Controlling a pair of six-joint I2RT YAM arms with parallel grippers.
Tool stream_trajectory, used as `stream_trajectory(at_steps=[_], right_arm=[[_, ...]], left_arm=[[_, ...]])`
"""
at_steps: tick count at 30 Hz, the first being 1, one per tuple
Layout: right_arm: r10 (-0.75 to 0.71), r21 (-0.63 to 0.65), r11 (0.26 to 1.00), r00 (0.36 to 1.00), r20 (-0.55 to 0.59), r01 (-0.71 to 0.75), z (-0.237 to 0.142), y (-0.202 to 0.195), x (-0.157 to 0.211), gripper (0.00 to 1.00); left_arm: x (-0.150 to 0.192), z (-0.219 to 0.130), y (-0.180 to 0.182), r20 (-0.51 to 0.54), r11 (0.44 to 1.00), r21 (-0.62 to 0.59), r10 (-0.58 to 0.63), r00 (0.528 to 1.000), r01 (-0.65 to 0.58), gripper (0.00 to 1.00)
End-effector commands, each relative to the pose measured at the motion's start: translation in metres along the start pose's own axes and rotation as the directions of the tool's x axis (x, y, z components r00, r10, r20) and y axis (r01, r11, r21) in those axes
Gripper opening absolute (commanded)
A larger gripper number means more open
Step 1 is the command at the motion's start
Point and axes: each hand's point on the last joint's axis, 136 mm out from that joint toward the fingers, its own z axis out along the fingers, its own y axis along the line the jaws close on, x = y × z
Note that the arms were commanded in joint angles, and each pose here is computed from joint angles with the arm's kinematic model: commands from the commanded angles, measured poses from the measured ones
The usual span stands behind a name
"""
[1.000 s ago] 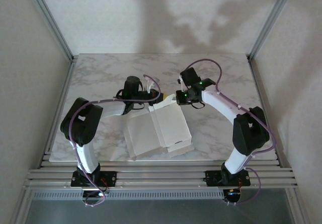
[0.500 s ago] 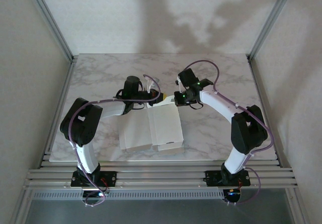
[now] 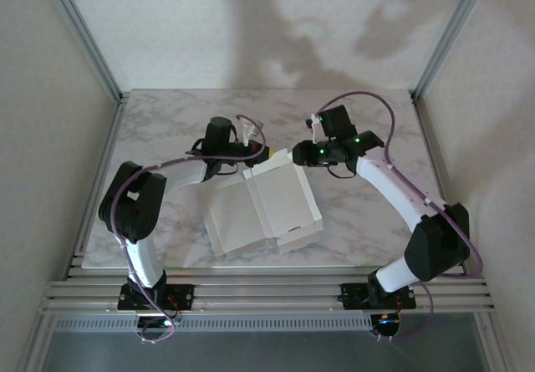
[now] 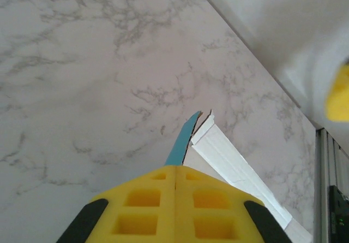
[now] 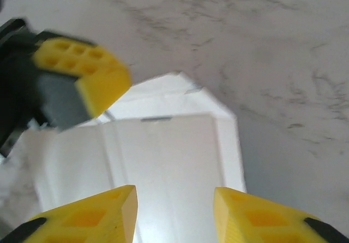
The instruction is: Fold the paper box
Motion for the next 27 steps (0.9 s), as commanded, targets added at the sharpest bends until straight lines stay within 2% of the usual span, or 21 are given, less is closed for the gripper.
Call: stream_trajectory(at_steps=[1,3,7,11,14,19,27], right_arm=[[0.057,-0.077,0.995,0.993,-0.101,-0.065,0.009,0.014,0.035,0.43],[0.078,-0.093,0.992,0.989,-0.125,-0.09,0.014,0.019,0.049,0.43],[0.094,-0.089,0.99,0.98,-0.175,-0.111,0.031,0.024,0.077,0.44],[0.12,-0.096,0.985,0.974,-0.192,-0.14,0.039,0.023,0.092,0.43],[0.125,-0.104,0.983,0.97,-0.207,-0.148,0.041,0.025,0.101,0.43],[0.168,-0.101,0.975,0.958,-0.233,-0.196,0.049,0.03,0.116,0.43],[0.275,-0.102,0.945,0.924,-0.266,-0.311,0.079,0.038,0.142,0.35]], left_arm=[[-0.011,-0.006,0.014,-0.006,0.996,-0.086,-0.006,1.0,0.006,0.0],[-0.009,-0.007,0.022,-0.02,0.993,-0.114,-0.026,0.999,0.024,0.0],[-0.008,-0.01,0.03,-0.028,0.99,-0.134,-0.053,0.998,0.049,0.15],[-0.013,-0.014,0.028,-0.03,0.992,-0.114,-0.053,0.998,0.049,0.49],[-0.016,-0.017,0.033,-0.057,0.99,-0.135,-0.045,0.997,0.037,0.63],[-0.021,-0.022,0.053,-0.117,0.975,-0.22,-0.046,0.992,0.02,0.74],[0.007,-0.007,0.082,-0.306,0.967,-0.254,-0.074,0.949,-0.007,0.78]])
